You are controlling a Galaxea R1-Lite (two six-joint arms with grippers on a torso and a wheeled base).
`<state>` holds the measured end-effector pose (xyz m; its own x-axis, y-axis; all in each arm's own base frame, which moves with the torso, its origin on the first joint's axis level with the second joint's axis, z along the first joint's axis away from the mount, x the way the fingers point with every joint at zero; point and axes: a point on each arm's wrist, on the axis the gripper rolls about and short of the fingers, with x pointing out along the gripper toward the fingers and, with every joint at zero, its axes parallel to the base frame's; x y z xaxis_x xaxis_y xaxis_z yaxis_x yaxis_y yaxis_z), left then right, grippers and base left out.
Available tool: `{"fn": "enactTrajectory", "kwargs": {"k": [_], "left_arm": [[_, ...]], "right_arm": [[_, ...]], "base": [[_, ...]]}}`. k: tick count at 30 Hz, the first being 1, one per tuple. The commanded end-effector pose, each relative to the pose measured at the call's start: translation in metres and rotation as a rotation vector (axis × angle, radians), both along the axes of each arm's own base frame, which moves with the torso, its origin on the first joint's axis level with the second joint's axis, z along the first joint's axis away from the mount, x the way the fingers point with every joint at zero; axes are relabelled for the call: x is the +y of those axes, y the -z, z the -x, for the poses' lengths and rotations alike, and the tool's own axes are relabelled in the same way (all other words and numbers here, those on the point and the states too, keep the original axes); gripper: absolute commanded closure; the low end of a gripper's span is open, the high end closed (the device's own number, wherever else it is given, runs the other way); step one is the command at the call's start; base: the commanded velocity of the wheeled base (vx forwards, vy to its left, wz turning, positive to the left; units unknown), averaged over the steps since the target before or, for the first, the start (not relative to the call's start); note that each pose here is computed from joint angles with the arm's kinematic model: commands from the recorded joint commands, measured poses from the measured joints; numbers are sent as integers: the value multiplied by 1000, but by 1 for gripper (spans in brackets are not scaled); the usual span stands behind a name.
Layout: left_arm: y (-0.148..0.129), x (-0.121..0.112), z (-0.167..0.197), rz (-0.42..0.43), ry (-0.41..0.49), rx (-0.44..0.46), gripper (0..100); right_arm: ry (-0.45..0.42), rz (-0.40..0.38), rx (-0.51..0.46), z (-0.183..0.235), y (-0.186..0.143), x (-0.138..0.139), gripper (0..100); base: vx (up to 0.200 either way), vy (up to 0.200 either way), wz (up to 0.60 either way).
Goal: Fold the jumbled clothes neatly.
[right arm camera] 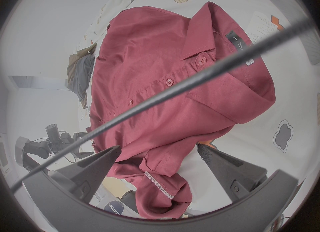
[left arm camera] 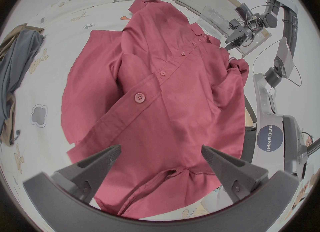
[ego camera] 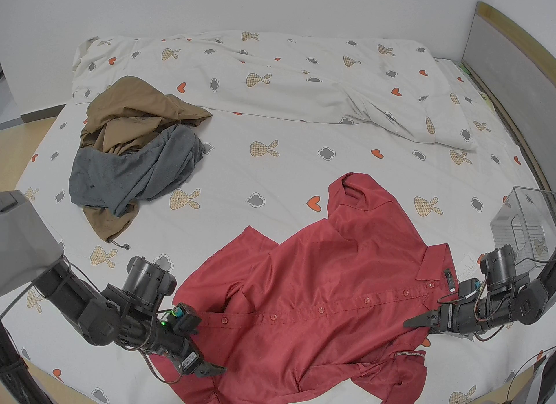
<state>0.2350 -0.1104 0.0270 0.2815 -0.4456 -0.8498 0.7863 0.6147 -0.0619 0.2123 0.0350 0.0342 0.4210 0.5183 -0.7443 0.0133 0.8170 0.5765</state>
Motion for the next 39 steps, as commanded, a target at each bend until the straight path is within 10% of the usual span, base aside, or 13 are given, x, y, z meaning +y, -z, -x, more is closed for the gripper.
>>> {"fn": "enactTrajectory", "kwargs": {"k": [1,11,39], "left_arm": [[20,-5,-2,-32,11,67,0],[31,28,56,-93,-17,211,0],[3,70,125,28,-114,172,0]], "right_arm": [[2,0,1,0,0,-1,0],[3,-2,1,-1,1,-1,0],[8,3,36,-3,8,-1,0]], "base": [[0,0,0],[0,0,0],[0,0,0]]}}
